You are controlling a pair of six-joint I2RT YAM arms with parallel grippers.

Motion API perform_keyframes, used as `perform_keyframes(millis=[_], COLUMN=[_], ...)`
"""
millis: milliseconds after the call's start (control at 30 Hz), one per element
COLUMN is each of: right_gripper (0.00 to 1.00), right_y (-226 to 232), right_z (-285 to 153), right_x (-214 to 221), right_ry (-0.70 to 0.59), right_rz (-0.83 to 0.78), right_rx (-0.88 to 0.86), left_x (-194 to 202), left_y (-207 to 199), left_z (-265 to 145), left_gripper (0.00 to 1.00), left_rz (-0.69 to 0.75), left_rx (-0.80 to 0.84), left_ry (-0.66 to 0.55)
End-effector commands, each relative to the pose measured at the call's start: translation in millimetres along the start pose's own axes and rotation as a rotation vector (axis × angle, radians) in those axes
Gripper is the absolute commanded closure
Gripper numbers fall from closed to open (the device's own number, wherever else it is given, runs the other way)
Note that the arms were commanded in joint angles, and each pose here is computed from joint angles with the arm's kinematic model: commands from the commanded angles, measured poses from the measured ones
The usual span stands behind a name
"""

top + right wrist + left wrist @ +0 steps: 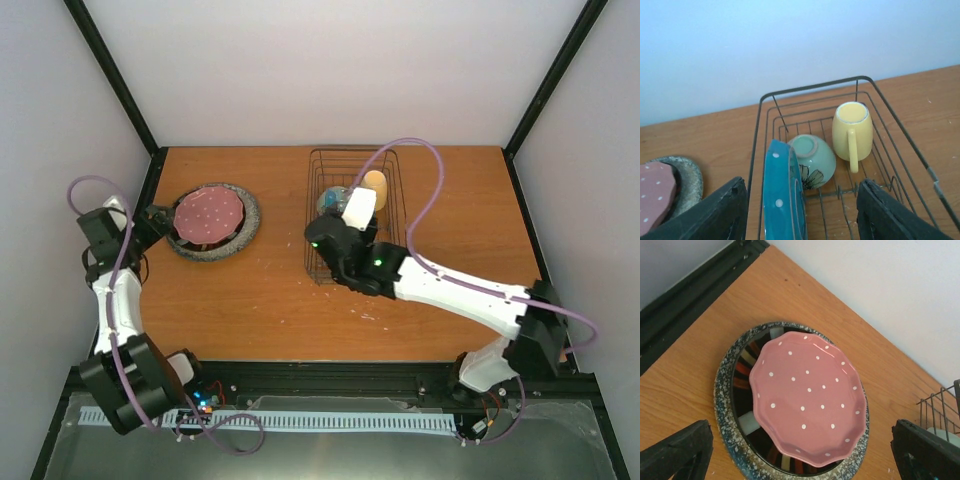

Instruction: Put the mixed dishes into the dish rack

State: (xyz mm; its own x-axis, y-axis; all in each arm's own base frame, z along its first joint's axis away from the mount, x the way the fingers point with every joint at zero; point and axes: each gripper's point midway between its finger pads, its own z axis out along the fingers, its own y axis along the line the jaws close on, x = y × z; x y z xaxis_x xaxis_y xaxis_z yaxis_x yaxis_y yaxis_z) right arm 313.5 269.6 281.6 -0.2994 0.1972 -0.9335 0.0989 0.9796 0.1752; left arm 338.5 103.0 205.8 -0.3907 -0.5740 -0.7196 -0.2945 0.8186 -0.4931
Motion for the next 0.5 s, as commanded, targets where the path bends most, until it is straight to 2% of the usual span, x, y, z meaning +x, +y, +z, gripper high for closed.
perform_keyframes(millis=[0,67,133,167,233,333,467], right_gripper=[0.41,0.43,0.46,0.47,0.48,0.46,0.45], right_y=[-12.7,-20.6,-21.0,-18.7,-8.8,12.4,30.8], right_z=[-9.5,7.0,12.2,9.7,2.2,-0.7,-6.0], right_x=[-39.8,-50.9,-62.5,-73.3,-90.3,-96.2,-93.2], right_ry=[-0.043,0.032,0.081,0.077,0.07,0.123,0.167], right_rz=[0.061,0.129,0.168,0.157,0.076,-0.057,-0.131], right_rx=[-0.114,-0.254,-0.405,-0.455,-0.515,-0.581,-0.669], left_x=[-4.7,-4.9,-5.9,-7.2,-8.6,-11.1,-14.6], left_y=[-14.5,-15.0,-16.3,-18.2,-19.8,-17.5,-17.7], left_z=[2.8,5.9,8.8,9.6,12.9,20.4,25.2], left_gripper=[0.05,0.11,0.23,0.32,0.42,0.46,0.45], left_rz=[-0.082,-0.103,-0.125,-0.136,-0.153,-0.174,-0.18], left_rx=[0.169,0.199,0.233,0.26,0.293,0.302,0.312], left_ry=[0.07,0.09,0.108,0.117,0.139,0.166,0.18])
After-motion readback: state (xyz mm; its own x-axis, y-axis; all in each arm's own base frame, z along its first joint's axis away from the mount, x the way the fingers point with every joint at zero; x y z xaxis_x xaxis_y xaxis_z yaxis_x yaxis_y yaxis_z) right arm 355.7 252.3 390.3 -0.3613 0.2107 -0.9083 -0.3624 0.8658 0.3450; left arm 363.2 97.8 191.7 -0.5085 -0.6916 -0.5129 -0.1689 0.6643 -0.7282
